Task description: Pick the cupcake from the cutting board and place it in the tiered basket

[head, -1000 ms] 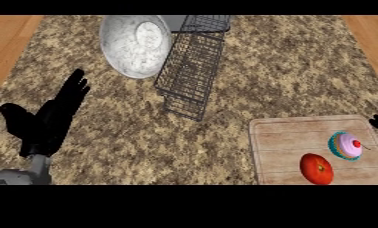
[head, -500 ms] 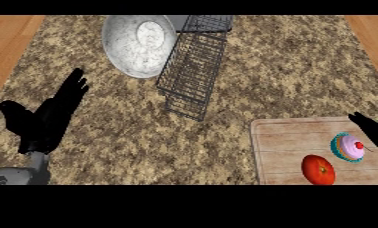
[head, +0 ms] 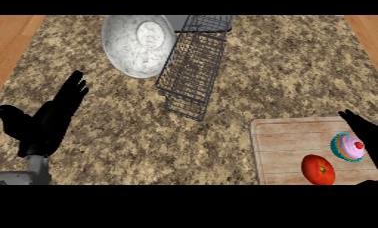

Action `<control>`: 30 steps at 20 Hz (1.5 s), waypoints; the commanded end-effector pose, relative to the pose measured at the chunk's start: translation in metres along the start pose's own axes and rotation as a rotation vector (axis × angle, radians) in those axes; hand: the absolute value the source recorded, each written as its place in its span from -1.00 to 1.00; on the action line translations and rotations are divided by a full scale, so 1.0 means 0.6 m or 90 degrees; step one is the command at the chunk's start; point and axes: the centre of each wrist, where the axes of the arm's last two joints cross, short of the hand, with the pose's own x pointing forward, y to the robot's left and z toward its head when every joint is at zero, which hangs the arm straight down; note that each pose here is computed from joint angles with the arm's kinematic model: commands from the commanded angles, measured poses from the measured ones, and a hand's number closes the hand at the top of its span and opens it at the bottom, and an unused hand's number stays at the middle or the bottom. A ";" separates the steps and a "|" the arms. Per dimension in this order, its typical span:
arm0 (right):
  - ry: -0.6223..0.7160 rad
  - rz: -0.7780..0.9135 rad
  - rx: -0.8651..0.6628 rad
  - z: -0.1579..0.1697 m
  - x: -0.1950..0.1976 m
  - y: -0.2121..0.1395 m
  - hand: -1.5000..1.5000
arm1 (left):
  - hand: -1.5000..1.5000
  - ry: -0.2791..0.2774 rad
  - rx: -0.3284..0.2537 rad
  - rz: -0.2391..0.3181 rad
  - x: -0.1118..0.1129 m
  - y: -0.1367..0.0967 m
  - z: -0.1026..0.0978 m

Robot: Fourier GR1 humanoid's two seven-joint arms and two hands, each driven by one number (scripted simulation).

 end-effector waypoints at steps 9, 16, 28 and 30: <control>0.021 0.026 -0.024 -0.043 -0.047 0.002 -1.00 | 0.00 0.003 -0.009 -0.012 -0.027 -0.022 -0.031; 0.004 0.106 0.079 -0.042 -0.034 0.046 1.00 | 0.00 0.003 0.003 -0.009 -0.029 -0.001 0.003; 0.016 0.130 0.049 -0.123 -0.096 0.018 1.00 | 0.00 -0.006 -0.015 -0.002 0.007 -0.012 0.015; 0.002 0.139 0.005 -0.133 -0.059 0.024 1.00 | 0.00 -0.016 0.008 -0.002 0.041 -0.009 -0.039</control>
